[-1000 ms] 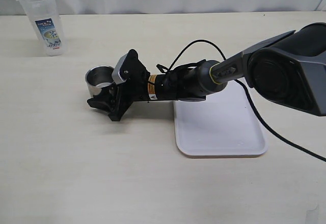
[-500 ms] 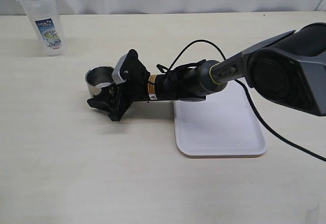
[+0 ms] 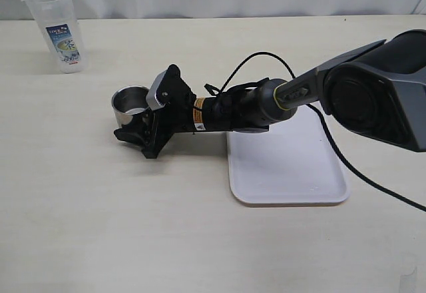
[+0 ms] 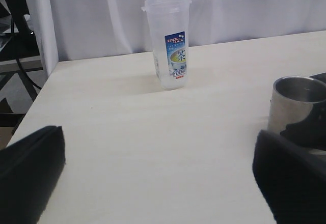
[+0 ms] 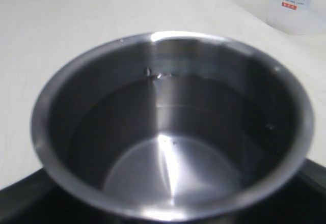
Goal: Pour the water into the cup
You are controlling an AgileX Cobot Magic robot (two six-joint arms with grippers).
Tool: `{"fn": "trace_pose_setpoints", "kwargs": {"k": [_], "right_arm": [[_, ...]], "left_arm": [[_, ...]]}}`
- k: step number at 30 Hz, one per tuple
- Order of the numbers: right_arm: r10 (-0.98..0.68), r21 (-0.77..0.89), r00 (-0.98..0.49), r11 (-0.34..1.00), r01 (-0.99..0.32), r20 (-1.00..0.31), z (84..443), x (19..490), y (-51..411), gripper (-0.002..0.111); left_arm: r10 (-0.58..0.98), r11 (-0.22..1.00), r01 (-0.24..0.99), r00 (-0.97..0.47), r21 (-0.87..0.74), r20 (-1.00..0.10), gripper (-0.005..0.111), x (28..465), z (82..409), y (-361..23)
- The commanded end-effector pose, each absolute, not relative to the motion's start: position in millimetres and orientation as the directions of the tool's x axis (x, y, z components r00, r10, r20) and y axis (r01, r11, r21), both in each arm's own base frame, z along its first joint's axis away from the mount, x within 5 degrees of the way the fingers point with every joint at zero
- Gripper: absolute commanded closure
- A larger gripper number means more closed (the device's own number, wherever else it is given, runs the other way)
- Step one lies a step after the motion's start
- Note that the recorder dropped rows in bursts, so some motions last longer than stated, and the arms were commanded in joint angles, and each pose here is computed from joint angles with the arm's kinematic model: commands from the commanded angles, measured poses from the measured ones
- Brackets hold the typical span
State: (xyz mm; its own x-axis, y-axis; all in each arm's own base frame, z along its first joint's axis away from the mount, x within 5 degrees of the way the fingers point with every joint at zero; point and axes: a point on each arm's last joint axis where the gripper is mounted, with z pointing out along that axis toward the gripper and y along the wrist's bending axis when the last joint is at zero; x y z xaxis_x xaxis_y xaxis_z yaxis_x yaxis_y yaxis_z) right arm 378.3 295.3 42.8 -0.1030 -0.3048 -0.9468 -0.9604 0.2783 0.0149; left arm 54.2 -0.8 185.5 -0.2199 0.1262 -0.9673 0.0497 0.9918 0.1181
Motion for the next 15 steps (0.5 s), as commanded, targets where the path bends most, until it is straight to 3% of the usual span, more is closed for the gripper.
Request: {"fn": "trace_pose_setpoints", "kwargs": {"k": [1,9,15], "right_arm": [[-0.32,0.017,-0.112,0.285,-0.958,-0.941,40.0,379.0,293.9,0.104],[-0.32,0.017,-0.112,0.285,-0.958,-0.941,40.0,379.0,293.9,0.104],[-0.32,0.017,-0.112,0.285,-0.958,-0.941,40.0,379.0,293.9,0.104]], "left_arm": [[0.127,0.992,0.047,-0.214,0.119,-0.969,0.022,54.3,185.4,-0.7],[0.127,0.992,0.049,-0.214,0.119,-0.969,0.075,54.3,185.4,-0.8],[0.127,0.992,0.049,-0.214,0.119,-0.969,0.101,54.3,185.4,-0.8]]}}
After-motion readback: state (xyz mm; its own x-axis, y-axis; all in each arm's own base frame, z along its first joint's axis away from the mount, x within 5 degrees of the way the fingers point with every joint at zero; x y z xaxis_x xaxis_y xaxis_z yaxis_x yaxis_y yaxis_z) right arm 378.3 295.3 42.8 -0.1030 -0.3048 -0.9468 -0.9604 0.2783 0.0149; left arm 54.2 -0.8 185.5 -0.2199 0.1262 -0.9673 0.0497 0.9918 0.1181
